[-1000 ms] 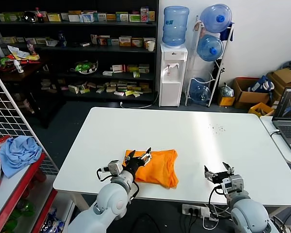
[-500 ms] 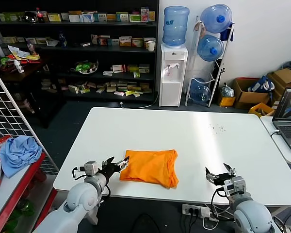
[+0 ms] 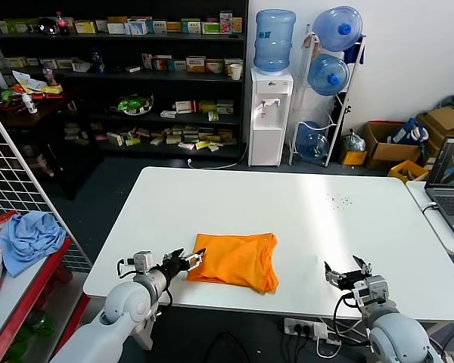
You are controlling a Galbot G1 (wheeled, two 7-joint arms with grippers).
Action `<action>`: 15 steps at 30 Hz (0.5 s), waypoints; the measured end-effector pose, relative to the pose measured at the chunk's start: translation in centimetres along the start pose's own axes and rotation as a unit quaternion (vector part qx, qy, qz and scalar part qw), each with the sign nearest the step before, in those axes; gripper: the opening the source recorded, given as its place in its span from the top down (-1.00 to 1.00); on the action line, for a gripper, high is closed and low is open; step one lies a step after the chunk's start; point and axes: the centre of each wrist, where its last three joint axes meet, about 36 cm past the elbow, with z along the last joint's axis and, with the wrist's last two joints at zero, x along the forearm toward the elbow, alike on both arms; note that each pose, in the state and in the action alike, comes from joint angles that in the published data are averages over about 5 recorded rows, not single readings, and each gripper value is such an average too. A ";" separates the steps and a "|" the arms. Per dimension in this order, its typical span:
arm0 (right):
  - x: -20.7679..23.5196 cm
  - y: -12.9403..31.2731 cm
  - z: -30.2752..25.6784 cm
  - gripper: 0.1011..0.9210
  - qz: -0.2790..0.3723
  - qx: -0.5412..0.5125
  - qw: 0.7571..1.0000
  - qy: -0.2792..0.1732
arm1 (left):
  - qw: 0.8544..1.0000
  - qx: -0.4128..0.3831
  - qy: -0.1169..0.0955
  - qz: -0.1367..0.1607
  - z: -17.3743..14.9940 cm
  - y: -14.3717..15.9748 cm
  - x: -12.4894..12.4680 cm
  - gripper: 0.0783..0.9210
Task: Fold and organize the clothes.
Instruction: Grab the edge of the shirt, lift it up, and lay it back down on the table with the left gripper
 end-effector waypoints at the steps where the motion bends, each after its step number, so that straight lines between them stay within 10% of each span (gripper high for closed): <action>1: 0.0 0.0 0.0 -0.76 0.000 -0.001 1.000 0.000 | 1.000 0.001 0.002 0.001 0.1 0.0 -0.2 -0.77; 15: -0.2 0.2 -0.5 -0.76 -0.004 -0.006 1.000 -0.002 | 1.000 -0.002 0.017 0.021 1.4 -0.8 -1.6 -0.67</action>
